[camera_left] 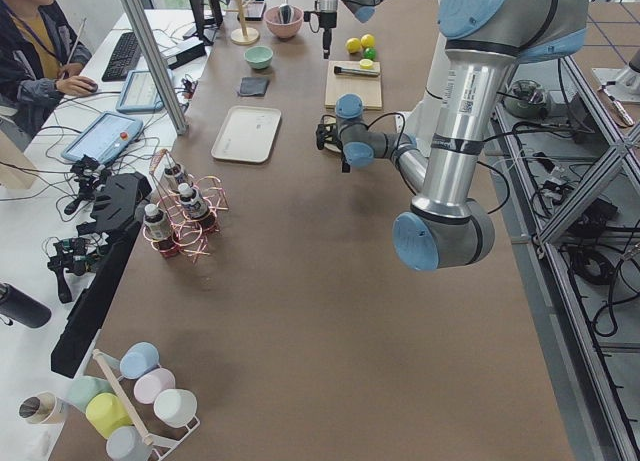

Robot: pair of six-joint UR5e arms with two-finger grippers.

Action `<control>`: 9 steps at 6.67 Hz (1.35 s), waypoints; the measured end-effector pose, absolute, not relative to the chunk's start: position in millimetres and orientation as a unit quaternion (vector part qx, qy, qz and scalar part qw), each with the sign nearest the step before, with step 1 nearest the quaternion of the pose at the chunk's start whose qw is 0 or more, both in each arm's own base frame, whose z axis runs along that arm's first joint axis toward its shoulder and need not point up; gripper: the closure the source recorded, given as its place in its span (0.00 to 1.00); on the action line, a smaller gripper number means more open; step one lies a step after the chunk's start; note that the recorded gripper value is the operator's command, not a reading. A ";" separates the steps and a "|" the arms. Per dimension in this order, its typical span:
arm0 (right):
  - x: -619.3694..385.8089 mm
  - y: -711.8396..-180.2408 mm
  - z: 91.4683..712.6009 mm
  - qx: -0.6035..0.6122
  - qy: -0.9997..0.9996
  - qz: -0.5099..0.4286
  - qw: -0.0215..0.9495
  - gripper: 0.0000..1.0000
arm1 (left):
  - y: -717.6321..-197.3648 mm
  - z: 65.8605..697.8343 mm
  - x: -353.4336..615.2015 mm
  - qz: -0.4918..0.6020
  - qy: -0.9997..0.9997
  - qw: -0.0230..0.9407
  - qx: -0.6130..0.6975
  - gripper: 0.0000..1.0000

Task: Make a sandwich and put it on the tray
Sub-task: 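Open the right gripper and withdraw it while the left arm reaches toward the plate, then grasp the white plate rim with the left gripper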

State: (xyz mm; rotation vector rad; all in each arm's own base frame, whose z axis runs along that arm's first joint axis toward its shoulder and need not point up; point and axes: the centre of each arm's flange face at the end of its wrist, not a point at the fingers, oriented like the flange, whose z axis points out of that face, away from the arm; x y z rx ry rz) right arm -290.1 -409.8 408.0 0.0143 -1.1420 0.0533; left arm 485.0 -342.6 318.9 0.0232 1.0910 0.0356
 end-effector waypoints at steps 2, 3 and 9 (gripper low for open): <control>-279.2 -402.5 420.6 0.009 -0.533 0.019 0.846 0.00 | -345.7 308.8 517.2 0.018 0.516 0.856 0.022 0.20; -277.0 -400.2 425.3 0.008 -0.531 0.018 0.847 0.00 | -347.0 309.6 526.6 0.017 0.512 0.858 0.024 0.27; -269.2 -391.4 432.8 0.007 -0.528 0.014 0.849 0.00 | -340.4 298.6 544.6 0.019 0.515 0.857 0.030 1.00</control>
